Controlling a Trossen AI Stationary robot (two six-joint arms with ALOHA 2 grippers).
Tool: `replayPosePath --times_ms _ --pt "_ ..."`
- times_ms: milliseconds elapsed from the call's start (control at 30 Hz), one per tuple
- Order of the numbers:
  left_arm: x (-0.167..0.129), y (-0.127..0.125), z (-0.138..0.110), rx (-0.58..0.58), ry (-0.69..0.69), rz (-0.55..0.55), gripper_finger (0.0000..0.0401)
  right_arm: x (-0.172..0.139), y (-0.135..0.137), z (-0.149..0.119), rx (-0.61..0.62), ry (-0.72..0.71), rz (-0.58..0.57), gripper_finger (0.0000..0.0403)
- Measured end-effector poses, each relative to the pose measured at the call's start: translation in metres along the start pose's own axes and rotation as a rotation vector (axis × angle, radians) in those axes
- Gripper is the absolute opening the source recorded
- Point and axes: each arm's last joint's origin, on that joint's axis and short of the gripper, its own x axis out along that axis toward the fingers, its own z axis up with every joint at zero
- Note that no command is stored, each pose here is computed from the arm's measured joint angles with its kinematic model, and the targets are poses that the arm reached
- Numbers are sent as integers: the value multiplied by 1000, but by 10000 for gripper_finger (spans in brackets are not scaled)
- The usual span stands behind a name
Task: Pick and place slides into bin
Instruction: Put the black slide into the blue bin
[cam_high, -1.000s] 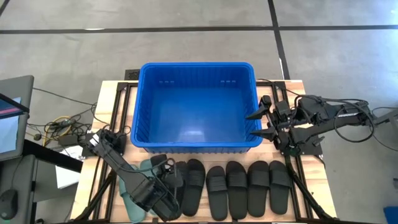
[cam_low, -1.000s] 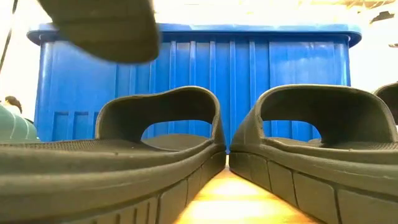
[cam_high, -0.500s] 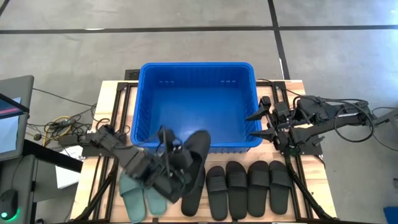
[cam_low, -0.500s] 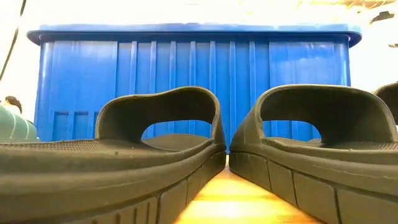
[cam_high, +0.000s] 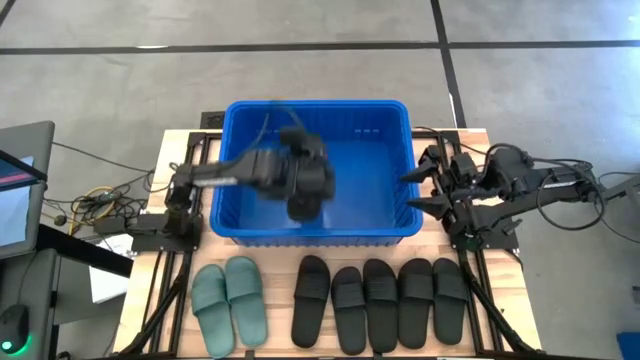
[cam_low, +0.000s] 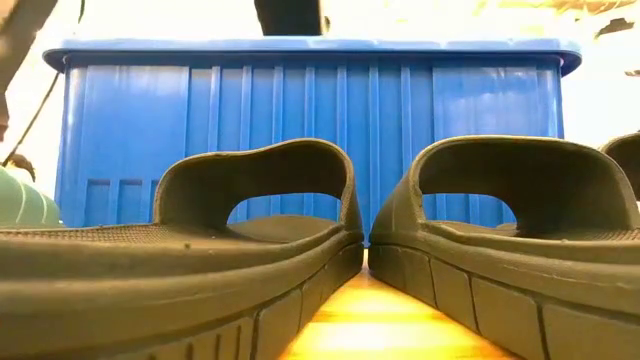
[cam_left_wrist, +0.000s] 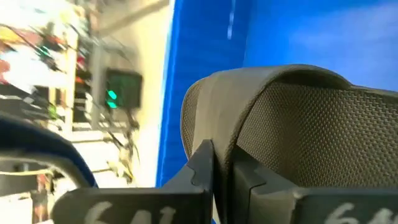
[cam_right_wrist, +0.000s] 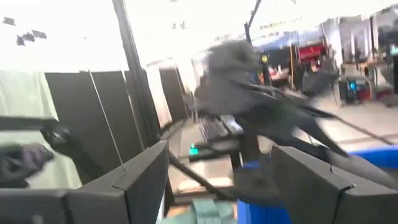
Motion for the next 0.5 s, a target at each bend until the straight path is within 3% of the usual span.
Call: replayPosePath --times_ms 233,500 --pt "68 51 -21 39 152 -160 0 0 1 8 11 -85 14 265" --pt "126 72 -44 65 225 -324 0 0 0 6 32 -74 -42 265"
